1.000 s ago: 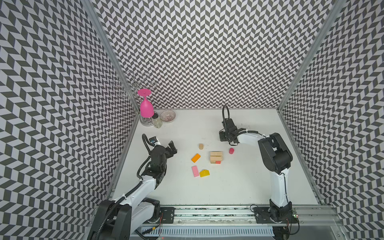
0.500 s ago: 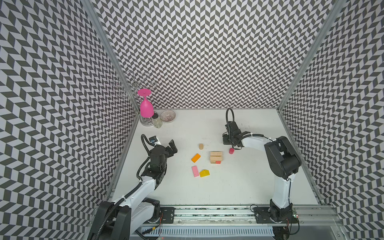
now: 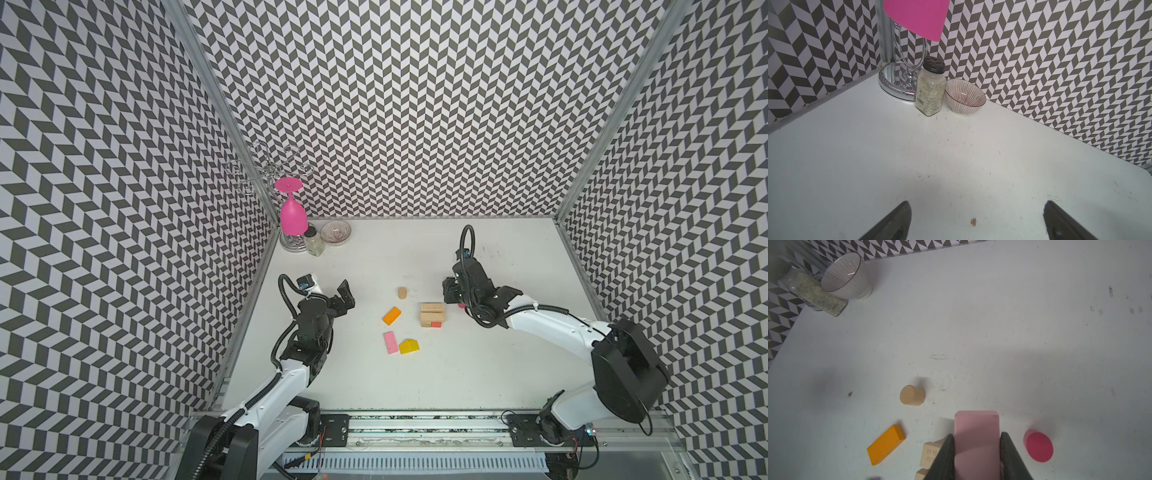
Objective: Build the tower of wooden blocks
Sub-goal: 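Carry the pink block with the right gripper over the stack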
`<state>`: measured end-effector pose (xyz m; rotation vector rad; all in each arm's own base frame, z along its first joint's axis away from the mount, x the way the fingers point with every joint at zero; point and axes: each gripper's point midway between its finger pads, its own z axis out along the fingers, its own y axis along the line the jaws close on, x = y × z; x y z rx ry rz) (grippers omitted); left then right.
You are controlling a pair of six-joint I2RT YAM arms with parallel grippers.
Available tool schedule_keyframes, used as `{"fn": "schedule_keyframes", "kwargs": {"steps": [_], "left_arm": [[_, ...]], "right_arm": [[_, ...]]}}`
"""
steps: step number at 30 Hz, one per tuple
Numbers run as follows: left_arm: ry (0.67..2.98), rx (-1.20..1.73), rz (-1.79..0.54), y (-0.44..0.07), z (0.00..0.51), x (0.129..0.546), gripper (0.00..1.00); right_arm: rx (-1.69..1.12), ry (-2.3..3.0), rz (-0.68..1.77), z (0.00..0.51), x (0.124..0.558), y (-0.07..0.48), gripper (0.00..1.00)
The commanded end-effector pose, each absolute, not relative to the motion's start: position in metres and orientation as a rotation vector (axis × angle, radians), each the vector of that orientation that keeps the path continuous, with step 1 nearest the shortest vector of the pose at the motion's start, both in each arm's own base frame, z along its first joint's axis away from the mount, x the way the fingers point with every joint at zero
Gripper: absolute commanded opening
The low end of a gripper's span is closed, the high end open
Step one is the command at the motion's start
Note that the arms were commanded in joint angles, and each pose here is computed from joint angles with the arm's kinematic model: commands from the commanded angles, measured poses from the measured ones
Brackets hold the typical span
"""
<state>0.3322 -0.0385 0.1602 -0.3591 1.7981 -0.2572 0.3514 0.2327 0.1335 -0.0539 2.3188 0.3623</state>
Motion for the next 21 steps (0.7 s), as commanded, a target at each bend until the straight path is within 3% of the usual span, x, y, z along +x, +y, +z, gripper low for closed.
{"fn": "schedule_keyframes", "kwargs": {"steps": [1, 14, 21], "left_arm": [[1.777, -0.358, -0.271, -0.040, 0.165, 0.331, 1.00], [1.744, -0.346, -0.296, -0.040, 0.171, 0.323, 1.00], [1.746, -0.339, -0.302, -0.042, 0.170, 0.324, 1.00]], "right_arm": [[0.020, 2.288, 0.422, 0.143, 0.345, 0.240, 0.00], [0.065, 2.399, 0.371, 0.115, 0.299, 0.251, 0.00], [0.080, 2.427, 0.367, 0.106, 0.299, 0.259, 0.02]]}}
